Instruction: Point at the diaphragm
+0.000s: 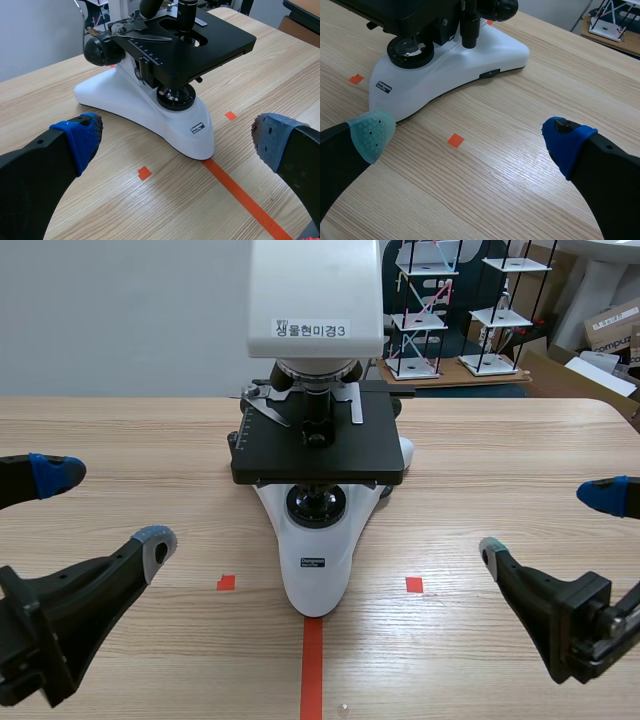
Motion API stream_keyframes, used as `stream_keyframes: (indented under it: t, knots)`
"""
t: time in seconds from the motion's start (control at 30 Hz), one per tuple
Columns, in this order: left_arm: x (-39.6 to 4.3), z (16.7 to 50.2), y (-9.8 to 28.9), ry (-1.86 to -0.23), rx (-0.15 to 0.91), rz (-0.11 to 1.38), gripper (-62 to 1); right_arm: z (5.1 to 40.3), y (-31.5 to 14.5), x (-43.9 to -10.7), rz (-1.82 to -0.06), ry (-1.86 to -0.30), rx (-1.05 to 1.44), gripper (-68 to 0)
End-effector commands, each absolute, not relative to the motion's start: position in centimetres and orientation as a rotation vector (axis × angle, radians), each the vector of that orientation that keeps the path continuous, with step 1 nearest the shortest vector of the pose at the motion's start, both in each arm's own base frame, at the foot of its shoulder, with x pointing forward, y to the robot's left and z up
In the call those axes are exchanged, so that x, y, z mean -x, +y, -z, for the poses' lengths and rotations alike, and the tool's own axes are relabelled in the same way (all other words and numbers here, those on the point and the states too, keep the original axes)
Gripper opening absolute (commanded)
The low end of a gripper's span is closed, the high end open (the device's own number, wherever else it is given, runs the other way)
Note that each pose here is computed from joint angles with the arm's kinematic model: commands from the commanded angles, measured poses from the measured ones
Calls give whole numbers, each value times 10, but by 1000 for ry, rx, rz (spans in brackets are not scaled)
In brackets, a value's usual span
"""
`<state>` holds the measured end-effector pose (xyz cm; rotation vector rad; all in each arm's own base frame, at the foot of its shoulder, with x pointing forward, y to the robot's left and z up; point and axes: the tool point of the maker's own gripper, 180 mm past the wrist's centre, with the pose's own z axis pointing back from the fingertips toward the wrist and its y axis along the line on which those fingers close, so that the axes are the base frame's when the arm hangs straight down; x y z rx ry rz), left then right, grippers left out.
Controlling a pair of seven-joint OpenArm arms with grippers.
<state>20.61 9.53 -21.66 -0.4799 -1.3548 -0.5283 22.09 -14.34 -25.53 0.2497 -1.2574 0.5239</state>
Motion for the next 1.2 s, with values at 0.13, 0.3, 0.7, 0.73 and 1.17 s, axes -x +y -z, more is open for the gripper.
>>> stream_keyframes:
  t: [0.13, 0.3, 0.7, 0.73, 1.17]
  knots:
    - [-208, 209, 95, -1387, 490, 518, 14, 246, -144, -224, -530, -1288, -248, -20]
    - [-208, 209, 95, -1387, 490, 518, 14, 246, -144, -224, -530, -1288, -248, -20]
    - [-208, 209, 95, -1387, 490, 518, 14, 246, -144, -224, -530, -1288, -248, -20]
    - [-208, 209, 95, -1387, 490, 518, 14, 246, -144, -224, -530, -1288, -248, -20]
    - [-204, 248, 117, -1285, 435, 469, -576, 246, -144, -224, -530, -1288, -248, -20]
